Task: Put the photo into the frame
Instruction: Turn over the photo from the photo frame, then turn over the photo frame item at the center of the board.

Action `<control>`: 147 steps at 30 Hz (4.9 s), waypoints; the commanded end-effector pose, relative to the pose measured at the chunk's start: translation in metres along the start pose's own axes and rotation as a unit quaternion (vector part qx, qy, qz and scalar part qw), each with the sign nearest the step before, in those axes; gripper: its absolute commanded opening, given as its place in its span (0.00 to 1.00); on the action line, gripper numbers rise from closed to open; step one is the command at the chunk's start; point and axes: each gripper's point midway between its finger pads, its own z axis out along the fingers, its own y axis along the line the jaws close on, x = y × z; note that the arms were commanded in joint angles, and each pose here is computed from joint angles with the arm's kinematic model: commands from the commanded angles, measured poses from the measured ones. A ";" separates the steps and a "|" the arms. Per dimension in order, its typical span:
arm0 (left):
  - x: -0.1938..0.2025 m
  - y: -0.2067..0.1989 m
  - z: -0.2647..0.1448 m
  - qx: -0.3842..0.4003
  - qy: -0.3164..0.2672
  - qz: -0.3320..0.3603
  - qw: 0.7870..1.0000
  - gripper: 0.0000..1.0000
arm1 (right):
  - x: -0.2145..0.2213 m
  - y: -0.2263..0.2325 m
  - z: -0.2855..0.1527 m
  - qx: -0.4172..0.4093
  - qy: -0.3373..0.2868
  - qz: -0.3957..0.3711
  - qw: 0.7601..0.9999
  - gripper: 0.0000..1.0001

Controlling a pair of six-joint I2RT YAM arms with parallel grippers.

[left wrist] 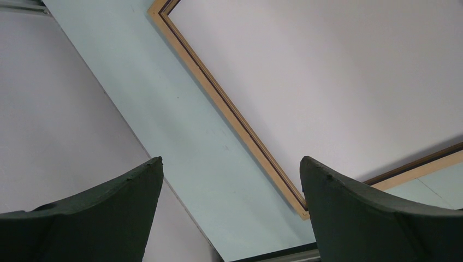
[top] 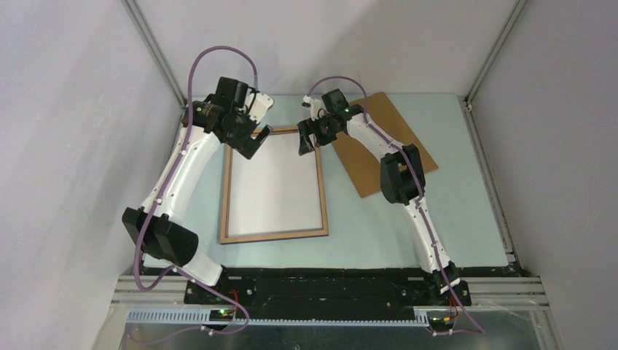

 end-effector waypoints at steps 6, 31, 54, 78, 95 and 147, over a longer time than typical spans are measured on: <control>-0.003 0.006 -0.023 -0.015 -0.037 -0.015 0.999 1.00 | -0.032 0.001 -0.057 0.056 -0.036 -0.023 0.998 0.99; -0.008 -0.054 -0.008 0.079 -0.176 -0.100 0.976 1.00 | 0.033 -0.082 -0.213 0.262 -0.083 0.047 0.960 0.99; -0.144 -0.216 0.099 0.243 -0.112 -0.137 0.954 1.00 | 0.116 -0.229 -0.301 0.359 -0.081 0.201 0.908 0.99; -0.153 -0.314 0.189 0.314 -0.003 -0.240 0.919 1.00 | 0.188 -0.262 -0.279 0.287 -0.002 0.276 0.917 0.93; -0.113 -0.340 0.201 0.339 0.054 -0.265 0.901 1.00 | 0.186 -0.239 -0.257 0.215 0.009 0.296 0.931 0.88; -0.067 -0.369 0.121 0.510 0.046 -0.167 0.843 1.00 | 0.115 0.084 -0.323 -0.043 -0.071 0.077 0.994 0.72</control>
